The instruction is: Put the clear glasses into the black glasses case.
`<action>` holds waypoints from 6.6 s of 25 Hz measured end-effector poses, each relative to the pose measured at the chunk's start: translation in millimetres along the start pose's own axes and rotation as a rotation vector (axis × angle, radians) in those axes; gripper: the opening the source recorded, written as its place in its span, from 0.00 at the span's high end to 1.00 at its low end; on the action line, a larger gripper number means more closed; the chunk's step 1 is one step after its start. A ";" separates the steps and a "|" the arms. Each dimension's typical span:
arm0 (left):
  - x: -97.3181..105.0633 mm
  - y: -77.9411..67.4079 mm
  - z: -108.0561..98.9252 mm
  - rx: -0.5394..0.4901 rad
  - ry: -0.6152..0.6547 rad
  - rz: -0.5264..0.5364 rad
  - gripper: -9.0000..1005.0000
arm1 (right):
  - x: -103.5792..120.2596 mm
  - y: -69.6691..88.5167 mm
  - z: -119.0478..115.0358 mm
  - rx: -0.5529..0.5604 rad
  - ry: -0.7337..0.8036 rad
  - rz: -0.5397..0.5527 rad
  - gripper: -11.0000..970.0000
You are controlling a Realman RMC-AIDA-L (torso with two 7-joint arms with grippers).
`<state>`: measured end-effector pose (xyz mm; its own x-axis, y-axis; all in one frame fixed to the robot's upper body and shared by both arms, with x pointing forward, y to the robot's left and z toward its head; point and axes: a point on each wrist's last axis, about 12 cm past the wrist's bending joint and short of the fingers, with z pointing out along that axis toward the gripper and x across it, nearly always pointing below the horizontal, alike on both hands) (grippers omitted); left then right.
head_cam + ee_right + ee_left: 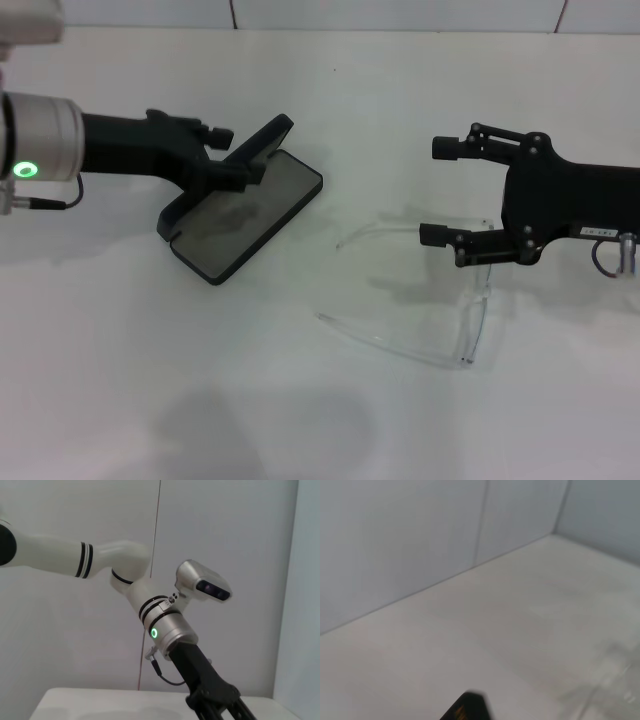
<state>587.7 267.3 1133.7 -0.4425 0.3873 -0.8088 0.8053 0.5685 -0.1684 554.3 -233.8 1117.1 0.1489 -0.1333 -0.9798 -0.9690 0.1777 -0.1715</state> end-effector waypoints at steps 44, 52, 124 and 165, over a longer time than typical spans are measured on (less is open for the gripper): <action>-82.8 -19.1 58.3 -0.111 0.081 0.641 0.80 | 14.7 31.0 -1.3 -0.168 0.055 -0.030 0.10; -99.0 -42.0 104.0 0.018 0.167 0.768 0.76 | 23.4 41.0 -8.0 -0.153 0.060 -0.034 0.10; 39.0 -44.1 -3.6 0.062 -0.737 0.140 0.35 | -45.8 -6.9 101.9 -0.680 1.025 -0.807 0.33; 34.3 -62.2 -20.2 0.325 -0.781 0.145 0.35 | -57.7 -2.0 39.6 -0.244 0.609 -0.573 0.86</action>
<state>514.4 259.8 1127.8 -0.0241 -0.2381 -0.9709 0.9589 0.2691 -0.0898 555.4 -187.8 1169.9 0.5629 -0.6487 -0.5123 -0.8027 -0.2811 -0.5260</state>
